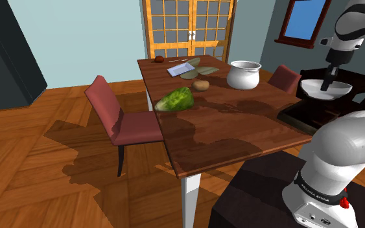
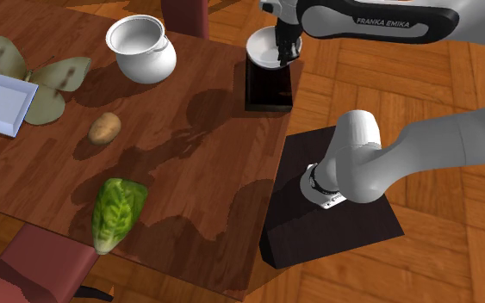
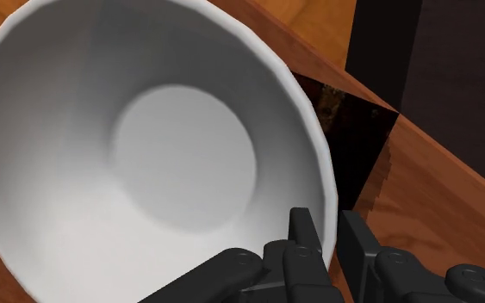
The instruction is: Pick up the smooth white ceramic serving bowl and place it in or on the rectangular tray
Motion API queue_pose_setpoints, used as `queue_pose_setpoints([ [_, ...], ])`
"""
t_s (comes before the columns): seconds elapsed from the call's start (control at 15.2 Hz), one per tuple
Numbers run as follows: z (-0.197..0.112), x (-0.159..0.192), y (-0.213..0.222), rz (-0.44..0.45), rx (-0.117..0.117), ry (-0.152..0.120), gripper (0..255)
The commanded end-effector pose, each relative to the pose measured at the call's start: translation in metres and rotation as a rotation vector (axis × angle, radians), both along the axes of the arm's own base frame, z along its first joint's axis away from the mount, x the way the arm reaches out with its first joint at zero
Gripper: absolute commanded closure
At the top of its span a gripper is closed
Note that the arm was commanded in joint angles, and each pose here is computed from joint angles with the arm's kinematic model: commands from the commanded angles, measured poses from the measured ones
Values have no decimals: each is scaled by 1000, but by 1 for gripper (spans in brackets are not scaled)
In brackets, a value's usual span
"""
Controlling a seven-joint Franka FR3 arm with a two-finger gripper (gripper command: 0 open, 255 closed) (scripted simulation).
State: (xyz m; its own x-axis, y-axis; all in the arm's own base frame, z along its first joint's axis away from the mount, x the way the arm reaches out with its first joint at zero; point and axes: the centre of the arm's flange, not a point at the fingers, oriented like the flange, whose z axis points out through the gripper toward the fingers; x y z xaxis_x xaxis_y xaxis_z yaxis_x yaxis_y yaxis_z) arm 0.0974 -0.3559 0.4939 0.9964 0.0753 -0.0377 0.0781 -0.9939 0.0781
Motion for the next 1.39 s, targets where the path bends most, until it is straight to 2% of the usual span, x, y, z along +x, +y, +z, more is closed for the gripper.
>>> queue_pose_setpoints([
  [0.0,-10,0,0,0,-1,0,255],
  [1.06,-96,0,0,0,-1,0,255],
  [1.32,-96,0,0,0,-1,0,255],
])
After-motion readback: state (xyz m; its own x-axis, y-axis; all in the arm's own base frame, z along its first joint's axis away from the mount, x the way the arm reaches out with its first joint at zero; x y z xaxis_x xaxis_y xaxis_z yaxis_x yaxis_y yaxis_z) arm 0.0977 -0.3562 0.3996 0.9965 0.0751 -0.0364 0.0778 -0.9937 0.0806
